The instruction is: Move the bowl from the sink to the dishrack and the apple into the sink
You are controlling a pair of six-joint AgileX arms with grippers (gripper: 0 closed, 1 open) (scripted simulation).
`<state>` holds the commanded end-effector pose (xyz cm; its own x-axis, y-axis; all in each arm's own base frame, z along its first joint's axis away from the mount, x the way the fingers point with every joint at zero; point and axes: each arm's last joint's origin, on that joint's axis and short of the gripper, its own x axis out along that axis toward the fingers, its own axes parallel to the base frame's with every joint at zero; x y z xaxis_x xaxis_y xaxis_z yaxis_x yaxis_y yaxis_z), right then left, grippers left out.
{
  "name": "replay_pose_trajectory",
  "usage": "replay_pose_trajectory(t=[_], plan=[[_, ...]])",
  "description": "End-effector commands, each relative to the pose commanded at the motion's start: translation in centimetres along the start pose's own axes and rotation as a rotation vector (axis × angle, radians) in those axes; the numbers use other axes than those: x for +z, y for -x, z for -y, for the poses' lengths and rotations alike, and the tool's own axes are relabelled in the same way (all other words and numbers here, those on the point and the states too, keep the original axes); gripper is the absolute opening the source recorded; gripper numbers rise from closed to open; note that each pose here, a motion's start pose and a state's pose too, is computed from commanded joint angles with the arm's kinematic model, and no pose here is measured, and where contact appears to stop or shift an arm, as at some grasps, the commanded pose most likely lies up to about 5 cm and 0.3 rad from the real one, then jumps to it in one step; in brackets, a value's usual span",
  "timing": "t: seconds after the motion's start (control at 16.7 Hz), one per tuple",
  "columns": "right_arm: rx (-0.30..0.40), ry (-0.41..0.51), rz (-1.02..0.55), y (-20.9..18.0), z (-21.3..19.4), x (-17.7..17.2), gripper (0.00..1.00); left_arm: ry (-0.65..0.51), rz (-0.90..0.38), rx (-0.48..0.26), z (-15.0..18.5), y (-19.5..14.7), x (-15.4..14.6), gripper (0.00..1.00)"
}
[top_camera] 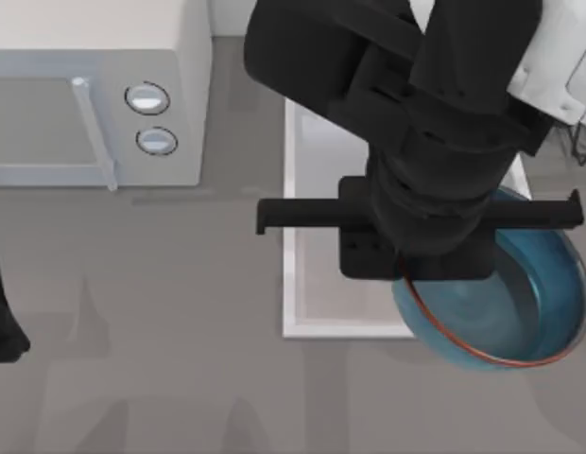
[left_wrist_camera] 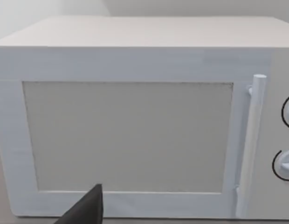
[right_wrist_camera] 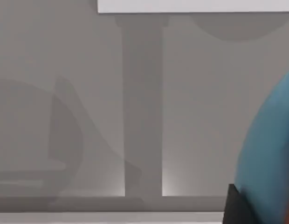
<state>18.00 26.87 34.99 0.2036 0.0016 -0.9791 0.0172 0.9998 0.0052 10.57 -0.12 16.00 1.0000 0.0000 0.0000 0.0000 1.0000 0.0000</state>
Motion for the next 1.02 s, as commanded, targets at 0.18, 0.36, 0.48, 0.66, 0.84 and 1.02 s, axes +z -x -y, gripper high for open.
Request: replay_pose_trajectory(t=[0.18,0.36,0.48,0.66,0.84,1.02], plan=[[0.076,-0.016,0.016,0.5,1.4,1.2,0.00,0.000,0.000,0.000,0.0,0.0,0.0,1.00],[0.228,-0.055,0.082,0.9,4.4,4.0,0.00,0.000,0.000,0.000,0.0,0.0,0.0,1.00],[0.341,-0.085,0.176,1.0,7.2,6.6,0.00,0.000,0.000,0.000,0.0,0.0,0.0,1.00],[0.468,-0.111,0.405,1.1,12.9,10.5,0.00,0.000,0.000,0.000,0.0,0.0,0.0,1.00],[0.477,-0.113,0.706,1.3,20.2,13.4,0.00,0.000,0.000,0.000,0.0,0.0,0.0,1.00],[0.356,-0.086,1.008,2.2,27.8,14.1,0.00,0.000,0.000,0.000,0.0,0.0,0.0,1.00]])
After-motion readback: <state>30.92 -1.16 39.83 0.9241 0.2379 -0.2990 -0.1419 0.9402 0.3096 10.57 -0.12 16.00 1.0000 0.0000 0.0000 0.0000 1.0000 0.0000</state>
